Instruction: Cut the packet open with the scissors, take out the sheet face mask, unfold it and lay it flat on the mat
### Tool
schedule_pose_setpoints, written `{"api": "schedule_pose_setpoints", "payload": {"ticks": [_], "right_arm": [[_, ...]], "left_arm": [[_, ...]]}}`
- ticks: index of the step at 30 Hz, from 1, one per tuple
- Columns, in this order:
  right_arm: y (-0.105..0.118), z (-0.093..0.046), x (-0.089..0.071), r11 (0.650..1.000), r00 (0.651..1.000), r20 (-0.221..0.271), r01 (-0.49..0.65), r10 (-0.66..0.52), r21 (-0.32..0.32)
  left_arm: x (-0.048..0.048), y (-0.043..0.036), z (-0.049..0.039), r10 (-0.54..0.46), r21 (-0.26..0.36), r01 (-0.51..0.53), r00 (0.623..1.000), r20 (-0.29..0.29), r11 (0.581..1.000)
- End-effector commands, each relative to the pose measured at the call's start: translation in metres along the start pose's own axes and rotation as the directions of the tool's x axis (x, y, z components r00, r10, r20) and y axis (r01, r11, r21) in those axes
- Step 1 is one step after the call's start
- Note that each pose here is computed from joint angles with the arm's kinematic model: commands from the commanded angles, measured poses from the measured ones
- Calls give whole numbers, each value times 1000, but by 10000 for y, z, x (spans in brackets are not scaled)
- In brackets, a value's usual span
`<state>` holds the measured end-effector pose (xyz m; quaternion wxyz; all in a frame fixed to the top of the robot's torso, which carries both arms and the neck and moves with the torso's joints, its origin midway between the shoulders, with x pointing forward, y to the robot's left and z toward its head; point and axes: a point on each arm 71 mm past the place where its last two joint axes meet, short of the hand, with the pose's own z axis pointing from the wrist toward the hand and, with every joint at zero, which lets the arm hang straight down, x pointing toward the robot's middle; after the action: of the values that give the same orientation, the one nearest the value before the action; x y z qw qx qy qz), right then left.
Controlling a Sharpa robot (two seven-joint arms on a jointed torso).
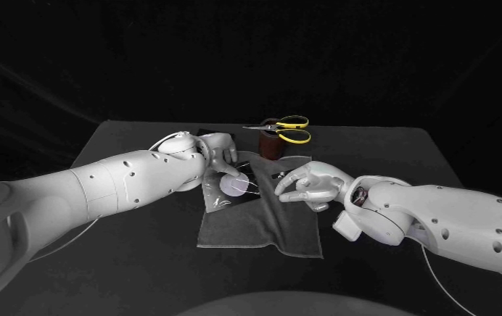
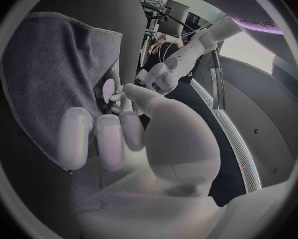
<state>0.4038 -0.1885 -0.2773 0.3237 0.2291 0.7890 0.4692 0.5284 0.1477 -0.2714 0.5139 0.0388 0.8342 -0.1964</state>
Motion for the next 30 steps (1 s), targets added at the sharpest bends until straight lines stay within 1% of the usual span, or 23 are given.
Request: {"api": "schedule_pose_setpoints", "payload": {"ticks": [1, 5, 8, 13, 17, 24, 30], "right_arm": [[8, 3, 41, 997, 997, -41, 72, -72, -2], [7, 4, 50, 994, 993, -46, 106, -106, 2], [7, 4, 51, 993, 992, -45, 120, -120, 3], [10, 5, 55, 991, 991, -42, 131, -130, 6], [9, 5, 49, 991, 990, -36, 136, -135, 7], [9, 4, 38, 990, 990, -22, 142, -142, 8], [6, 1, 22, 988, 988, -10, 151, -151, 7]], "left_arm": [[25, -6, 9, 1, -6, -1, 999, -35, 1000], [72, -3, 9, 12, -12, -14, 995, -96, 1000], [93, 5, 10, 17, -19, -19, 992, -121, 1000], [128, 32, 17, 18, -31, -23, 989, -147, 999], [150, 29, 18, 13, -27, -18, 987, -160, 999], [147, 17, 20, 4, -10, -5, 989, -144, 1000], [102, 29, 22, -15, 3, 15, 996, -88, 1000]]}}
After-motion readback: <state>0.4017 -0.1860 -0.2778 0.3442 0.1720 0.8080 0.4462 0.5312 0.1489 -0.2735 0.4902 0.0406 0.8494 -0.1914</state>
